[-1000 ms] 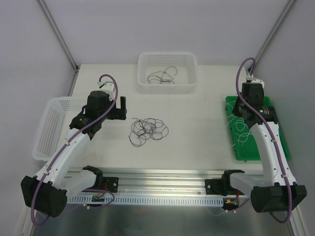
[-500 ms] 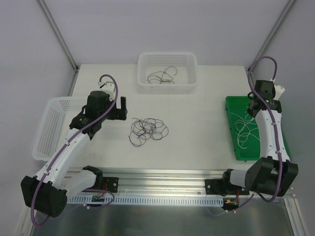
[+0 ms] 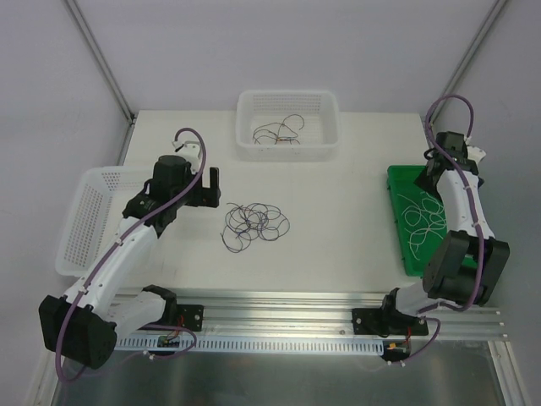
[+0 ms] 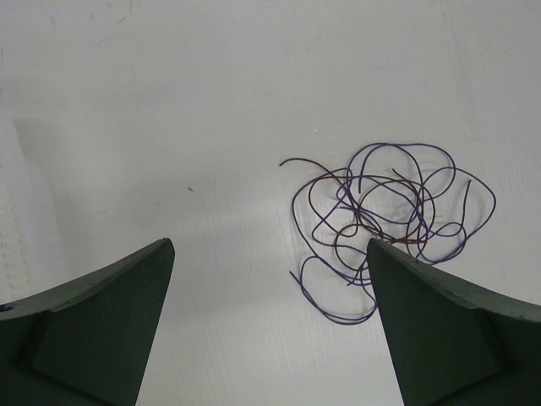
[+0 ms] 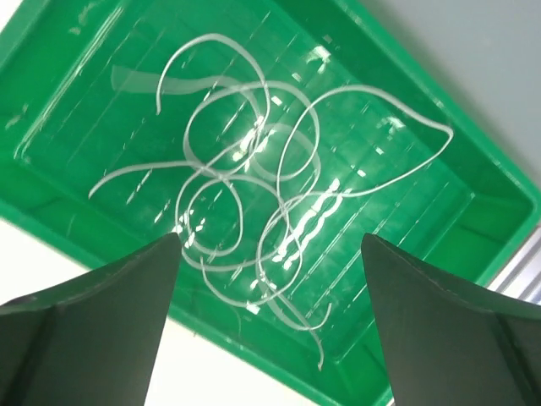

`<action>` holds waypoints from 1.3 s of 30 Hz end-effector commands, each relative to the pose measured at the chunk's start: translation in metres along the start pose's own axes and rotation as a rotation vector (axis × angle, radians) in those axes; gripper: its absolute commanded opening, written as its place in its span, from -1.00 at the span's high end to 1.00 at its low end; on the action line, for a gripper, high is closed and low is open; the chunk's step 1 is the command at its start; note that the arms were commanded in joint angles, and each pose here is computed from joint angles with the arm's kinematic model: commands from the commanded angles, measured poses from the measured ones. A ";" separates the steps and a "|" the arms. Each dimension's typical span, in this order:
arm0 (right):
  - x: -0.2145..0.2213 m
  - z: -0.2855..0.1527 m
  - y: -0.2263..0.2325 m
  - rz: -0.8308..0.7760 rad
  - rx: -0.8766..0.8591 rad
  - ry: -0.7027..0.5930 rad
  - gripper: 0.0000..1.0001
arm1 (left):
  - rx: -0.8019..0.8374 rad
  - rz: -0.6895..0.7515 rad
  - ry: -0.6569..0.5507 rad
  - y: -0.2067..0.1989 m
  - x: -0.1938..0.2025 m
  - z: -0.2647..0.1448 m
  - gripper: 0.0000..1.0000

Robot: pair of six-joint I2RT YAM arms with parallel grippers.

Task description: Untangle the cables

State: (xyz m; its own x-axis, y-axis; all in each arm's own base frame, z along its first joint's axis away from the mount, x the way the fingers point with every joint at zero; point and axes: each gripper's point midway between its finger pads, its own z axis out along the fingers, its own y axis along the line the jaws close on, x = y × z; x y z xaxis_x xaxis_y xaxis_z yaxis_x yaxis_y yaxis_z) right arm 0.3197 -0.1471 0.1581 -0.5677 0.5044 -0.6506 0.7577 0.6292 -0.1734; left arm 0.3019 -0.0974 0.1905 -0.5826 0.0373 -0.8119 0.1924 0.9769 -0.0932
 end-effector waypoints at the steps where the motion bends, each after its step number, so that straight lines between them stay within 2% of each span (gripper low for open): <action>1: -0.003 -0.026 0.000 0.039 -0.089 -0.052 -0.86 | 0.044 0.005 -0.011 -0.007 -0.005 0.002 -0.98; 3: -0.001 -0.045 0.008 0.036 -0.183 -0.078 -0.91 | 0.043 0.002 0.000 -0.007 -0.003 0.005 -0.98; 5: 0.020 -0.062 0.038 -0.021 -0.357 -0.052 -0.91 | 0.085 -0.001 0.020 -0.015 0.001 0.008 -0.98; 6: 0.032 -0.087 0.062 -0.056 -0.517 -0.042 -0.91 | 0.096 -0.006 0.031 -0.017 0.003 0.009 -0.98; 8: 0.053 -0.106 0.086 -0.106 -0.664 -0.018 -0.90 | 0.127 -0.017 0.061 -0.023 0.009 0.014 -0.98; 9: 0.073 -0.130 0.106 -0.169 -0.788 0.011 -0.90 | 0.137 -0.024 0.074 -0.025 0.011 0.016 -0.98; 15: 0.160 -0.198 0.171 -0.415 -1.055 0.094 -0.85 | 0.210 -0.045 0.180 -0.044 0.033 0.032 -0.98; 22: 0.239 -0.226 0.238 -0.651 -1.110 0.140 -0.81 | 0.203 0.014 0.299 -0.060 0.066 0.051 -0.98; 26: 0.283 -0.212 0.265 -0.740 -1.050 0.196 -0.77 | 0.163 0.046 0.344 -0.059 0.078 0.062 -0.98; 30: 0.304 -0.203 0.281 -0.751 -1.013 0.171 -0.66 | 0.105 0.058 0.379 -0.051 0.085 0.074 -0.94; 36: 0.320 -0.195 0.288 -0.774 -0.982 0.158 -0.42 | 0.078 0.053 0.444 -0.049 0.099 0.092 -0.64; 38: 0.324 -0.191 0.287 -0.778 -0.975 0.163 -0.26 | 0.091 0.041 0.477 -0.053 0.107 0.096 -0.43; 39: 0.325 -0.190 0.288 -0.775 -0.978 0.163 -0.21 | 0.097 0.038 0.486 -0.054 0.110 0.097 -0.39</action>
State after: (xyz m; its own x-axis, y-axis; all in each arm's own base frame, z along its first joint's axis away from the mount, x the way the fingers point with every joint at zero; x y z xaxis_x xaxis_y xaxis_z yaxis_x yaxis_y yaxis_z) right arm 0.2744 0.2972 0.0253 -0.8674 -0.2146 -0.4489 -0.3218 0.9301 0.1772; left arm 0.2982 -0.1595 0.0484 -0.8675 0.2004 -0.4553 0.2862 0.9497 -0.1273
